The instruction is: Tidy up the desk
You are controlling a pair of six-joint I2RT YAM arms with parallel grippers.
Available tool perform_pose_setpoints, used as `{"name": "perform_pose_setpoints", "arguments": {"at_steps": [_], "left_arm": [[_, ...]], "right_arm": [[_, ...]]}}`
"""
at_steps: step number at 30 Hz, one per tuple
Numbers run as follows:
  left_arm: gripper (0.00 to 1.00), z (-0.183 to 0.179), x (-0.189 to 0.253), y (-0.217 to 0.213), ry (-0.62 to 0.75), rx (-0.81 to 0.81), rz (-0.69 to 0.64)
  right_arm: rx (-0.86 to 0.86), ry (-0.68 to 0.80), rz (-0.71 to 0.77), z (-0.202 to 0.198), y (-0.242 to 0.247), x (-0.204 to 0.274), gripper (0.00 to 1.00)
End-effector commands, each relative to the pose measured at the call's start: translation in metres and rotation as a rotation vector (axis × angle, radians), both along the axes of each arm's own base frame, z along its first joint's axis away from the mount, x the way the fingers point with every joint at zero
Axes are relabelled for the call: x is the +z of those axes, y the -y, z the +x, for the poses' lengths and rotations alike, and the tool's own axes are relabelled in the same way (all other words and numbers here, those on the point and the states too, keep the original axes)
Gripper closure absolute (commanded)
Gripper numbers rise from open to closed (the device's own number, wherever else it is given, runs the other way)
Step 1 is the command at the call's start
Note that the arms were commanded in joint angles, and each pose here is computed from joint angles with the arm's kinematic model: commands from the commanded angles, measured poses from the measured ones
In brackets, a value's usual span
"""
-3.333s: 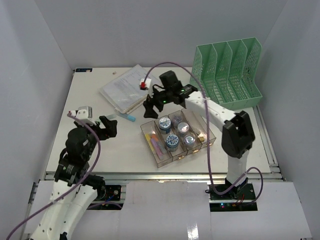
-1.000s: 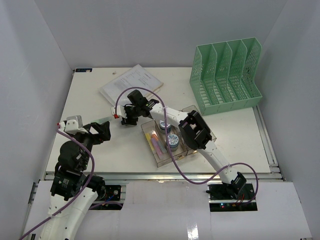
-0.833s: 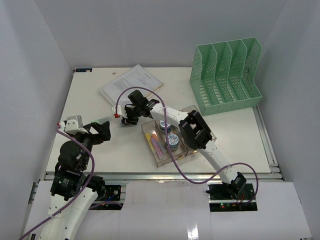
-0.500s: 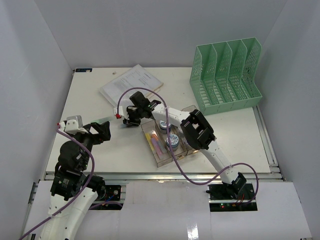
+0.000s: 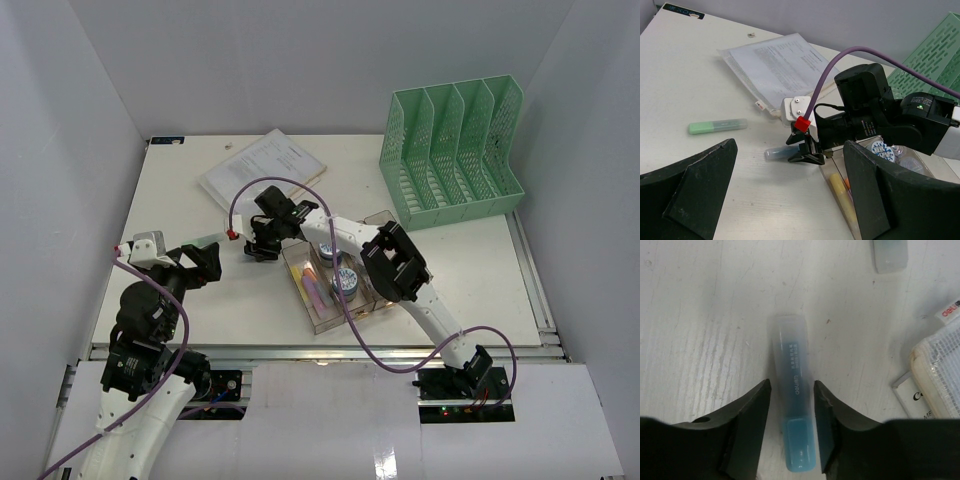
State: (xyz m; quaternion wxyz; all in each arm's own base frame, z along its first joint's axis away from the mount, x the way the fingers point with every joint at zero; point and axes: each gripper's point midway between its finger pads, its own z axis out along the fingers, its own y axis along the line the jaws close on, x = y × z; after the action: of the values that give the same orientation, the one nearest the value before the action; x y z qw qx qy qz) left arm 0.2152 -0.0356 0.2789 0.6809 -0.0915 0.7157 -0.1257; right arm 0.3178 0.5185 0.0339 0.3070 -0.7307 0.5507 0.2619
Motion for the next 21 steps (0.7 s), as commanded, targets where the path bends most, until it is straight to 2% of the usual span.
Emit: {"name": "perform_pose_setpoints", "arguments": {"at_steps": [1,5,9,12,14,17,21], "left_arm": [[0.02,0.002,-0.003,-0.002,-0.012,0.012,0.002],[0.02,0.004,-0.006,0.0,-0.024,0.008,0.006],[0.02,0.006,-0.008,0.001,-0.036,0.006,0.009],[0.02,0.006,-0.009,0.002,-0.043,-0.002,0.011],[0.02,0.006,-0.008,0.003,-0.039,-0.006,0.01],[0.02,0.004,-0.004,0.003,-0.019,-0.01,0.005],[0.02,0.003,-0.003,0.003,-0.01,-0.011,0.003]], "right_arm": [[0.02,-0.069,-0.132,-0.015,0.021,-0.038,0.57],[0.05,-0.099,-0.122,-0.024,0.02,-0.037,0.69],[0.037,-0.104,-0.051,-0.016,0.002,-0.012,0.78],[0.022,-0.058,0.081,0.0,-0.026,0.037,0.86],[0.0,-0.052,0.147,0.004,-0.036,0.058,0.88],[-0.038,-0.09,0.298,0.01,-0.046,0.115,0.91],[-0.117,-0.213,0.403,0.012,-0.039,0.169,0.92]]}}
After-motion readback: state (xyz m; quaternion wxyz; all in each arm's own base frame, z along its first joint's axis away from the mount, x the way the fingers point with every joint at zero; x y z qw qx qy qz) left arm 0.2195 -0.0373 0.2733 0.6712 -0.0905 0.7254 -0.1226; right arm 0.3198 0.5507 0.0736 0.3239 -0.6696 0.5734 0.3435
